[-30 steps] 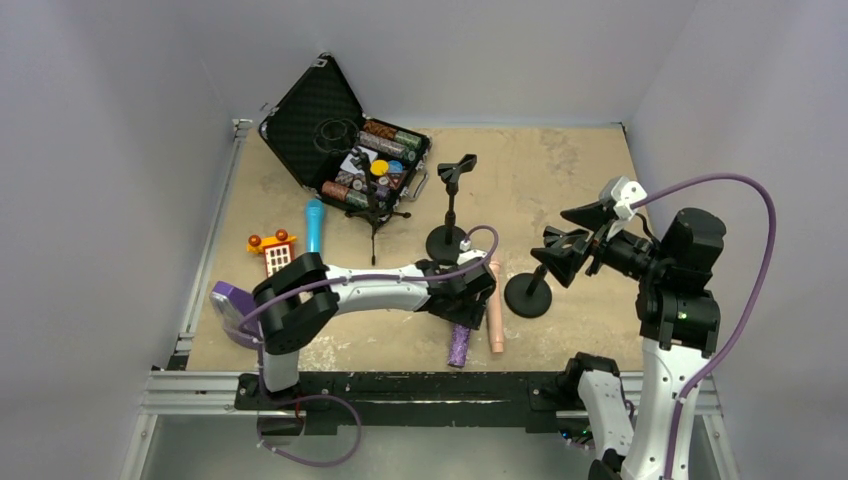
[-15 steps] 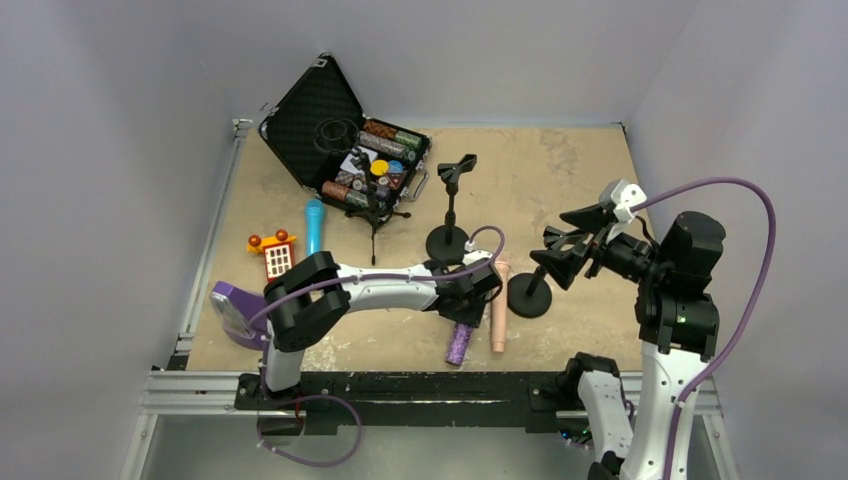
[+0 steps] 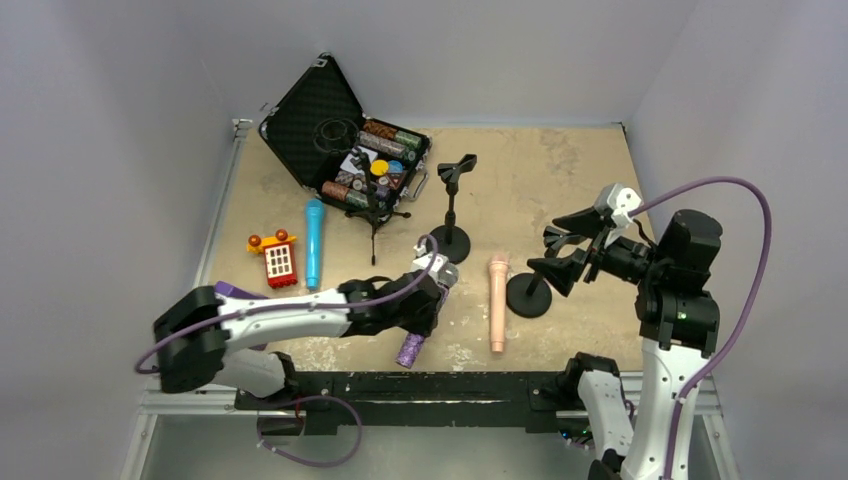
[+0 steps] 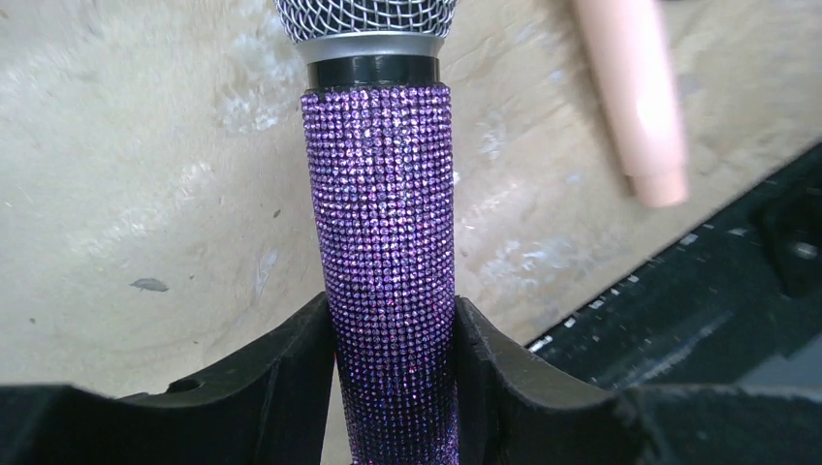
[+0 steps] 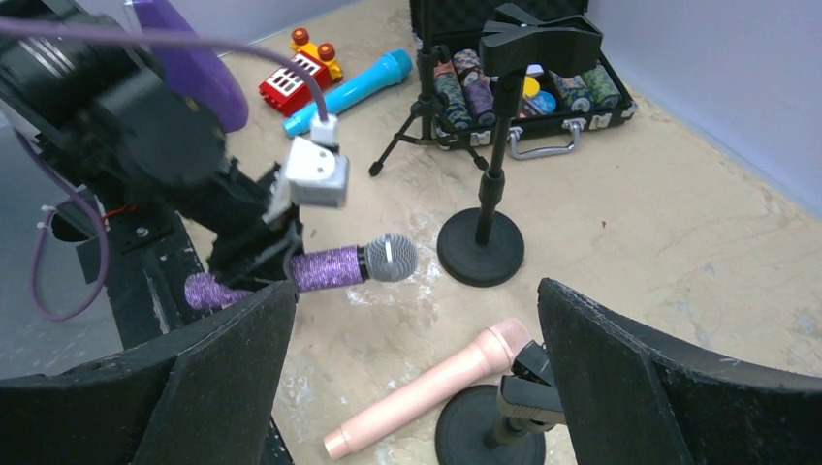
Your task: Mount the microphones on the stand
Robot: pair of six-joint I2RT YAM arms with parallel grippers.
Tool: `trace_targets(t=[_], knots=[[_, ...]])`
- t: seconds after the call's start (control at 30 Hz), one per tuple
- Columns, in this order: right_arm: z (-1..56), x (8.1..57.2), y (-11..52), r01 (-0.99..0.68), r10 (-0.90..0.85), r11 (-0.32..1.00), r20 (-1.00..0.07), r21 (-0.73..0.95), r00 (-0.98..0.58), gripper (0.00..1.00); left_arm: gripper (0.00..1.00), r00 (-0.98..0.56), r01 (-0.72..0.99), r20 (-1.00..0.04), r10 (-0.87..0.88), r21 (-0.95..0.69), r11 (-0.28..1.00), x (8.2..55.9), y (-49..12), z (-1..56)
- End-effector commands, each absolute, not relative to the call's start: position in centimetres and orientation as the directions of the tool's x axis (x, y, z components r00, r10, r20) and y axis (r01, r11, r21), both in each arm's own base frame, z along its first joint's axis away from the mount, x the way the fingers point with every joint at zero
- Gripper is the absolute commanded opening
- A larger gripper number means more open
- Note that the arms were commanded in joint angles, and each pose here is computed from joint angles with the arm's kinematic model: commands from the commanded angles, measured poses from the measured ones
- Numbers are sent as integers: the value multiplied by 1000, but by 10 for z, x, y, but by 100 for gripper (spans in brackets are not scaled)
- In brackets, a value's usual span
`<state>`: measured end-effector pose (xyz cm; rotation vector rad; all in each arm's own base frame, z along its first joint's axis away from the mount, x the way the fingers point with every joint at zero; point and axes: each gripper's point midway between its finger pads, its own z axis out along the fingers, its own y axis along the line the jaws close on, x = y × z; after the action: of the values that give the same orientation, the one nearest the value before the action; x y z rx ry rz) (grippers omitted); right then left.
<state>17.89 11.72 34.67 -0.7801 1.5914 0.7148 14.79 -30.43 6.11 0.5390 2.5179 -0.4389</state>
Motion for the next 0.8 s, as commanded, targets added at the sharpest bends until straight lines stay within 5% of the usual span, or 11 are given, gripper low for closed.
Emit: trace_targets(t=[0.0,0.33,0.77], knots=[[355,169,126,-859,-113,512,-991,6,-75,99,0,-610,594,-774,171,-304,745,158,-317,140],[361,158,136,-914,-72,400,-991,73,-111,99,0,-311,743,-942,-124,-322,586,158,-298,322],[389,172,163,-940,10,280,-979,197,-202,98,0,-153,835,-866,-476,-371,406,187,-368,500]])
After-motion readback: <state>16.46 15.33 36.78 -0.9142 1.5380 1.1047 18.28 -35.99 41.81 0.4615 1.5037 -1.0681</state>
